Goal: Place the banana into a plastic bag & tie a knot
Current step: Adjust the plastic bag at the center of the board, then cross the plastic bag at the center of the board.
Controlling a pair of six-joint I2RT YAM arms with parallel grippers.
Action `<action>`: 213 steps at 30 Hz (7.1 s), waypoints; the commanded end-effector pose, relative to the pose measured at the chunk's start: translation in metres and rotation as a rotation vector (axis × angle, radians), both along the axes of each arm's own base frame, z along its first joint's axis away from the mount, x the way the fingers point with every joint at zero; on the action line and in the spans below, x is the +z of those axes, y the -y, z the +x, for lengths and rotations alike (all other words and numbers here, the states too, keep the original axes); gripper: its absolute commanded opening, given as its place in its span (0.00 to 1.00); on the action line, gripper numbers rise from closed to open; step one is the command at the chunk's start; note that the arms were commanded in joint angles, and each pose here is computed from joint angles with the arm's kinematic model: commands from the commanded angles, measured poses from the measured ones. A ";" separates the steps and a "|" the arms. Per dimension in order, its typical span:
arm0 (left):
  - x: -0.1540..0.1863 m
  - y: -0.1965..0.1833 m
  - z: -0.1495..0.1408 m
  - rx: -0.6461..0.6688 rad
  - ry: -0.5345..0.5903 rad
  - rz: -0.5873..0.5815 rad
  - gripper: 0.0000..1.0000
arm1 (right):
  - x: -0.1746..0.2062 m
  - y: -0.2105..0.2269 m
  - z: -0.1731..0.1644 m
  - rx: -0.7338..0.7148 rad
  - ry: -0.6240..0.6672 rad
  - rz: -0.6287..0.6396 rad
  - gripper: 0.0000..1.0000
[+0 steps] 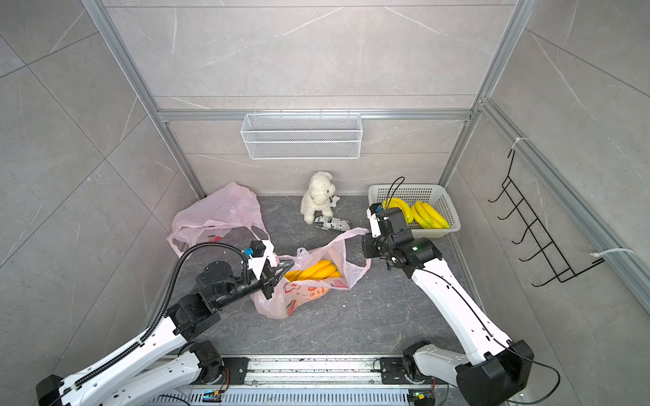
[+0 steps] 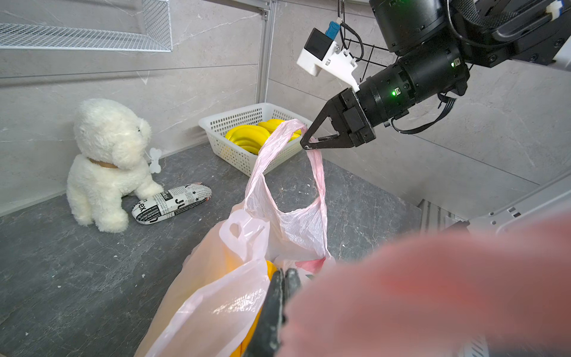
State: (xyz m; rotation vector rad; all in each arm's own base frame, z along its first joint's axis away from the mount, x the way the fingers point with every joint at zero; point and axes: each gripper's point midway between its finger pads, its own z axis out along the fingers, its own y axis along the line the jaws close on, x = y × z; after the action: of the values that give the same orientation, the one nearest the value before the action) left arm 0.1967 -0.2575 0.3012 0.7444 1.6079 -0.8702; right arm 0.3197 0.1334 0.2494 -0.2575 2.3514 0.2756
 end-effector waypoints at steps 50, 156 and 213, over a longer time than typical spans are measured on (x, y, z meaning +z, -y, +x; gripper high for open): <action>0.028 0.037 -0.017 -0.380 -0.111 -0.113 0.22 | 0.109 -0.162 -0.120 0.747 0.273 -0.123 0.00; 0.002 0.073 -0.039 -0.606 -0.181 -0.134 0.38 | 0.057 -0.228 -0.164 1.004 0.202 0.181 0.00; -0.016 0.073 -0.077 -0.793 -0.066 -0.040 0.00 | 0.069 -0.188 -0.144 0.862 0.184 0.182 0.37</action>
State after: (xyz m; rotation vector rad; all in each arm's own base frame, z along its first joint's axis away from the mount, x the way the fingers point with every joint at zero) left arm 0.1220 -0.3297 0.2638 1.3452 1.4347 -1.5046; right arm 0.1754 0.3196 0.3205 -1.1558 1.8828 0.8119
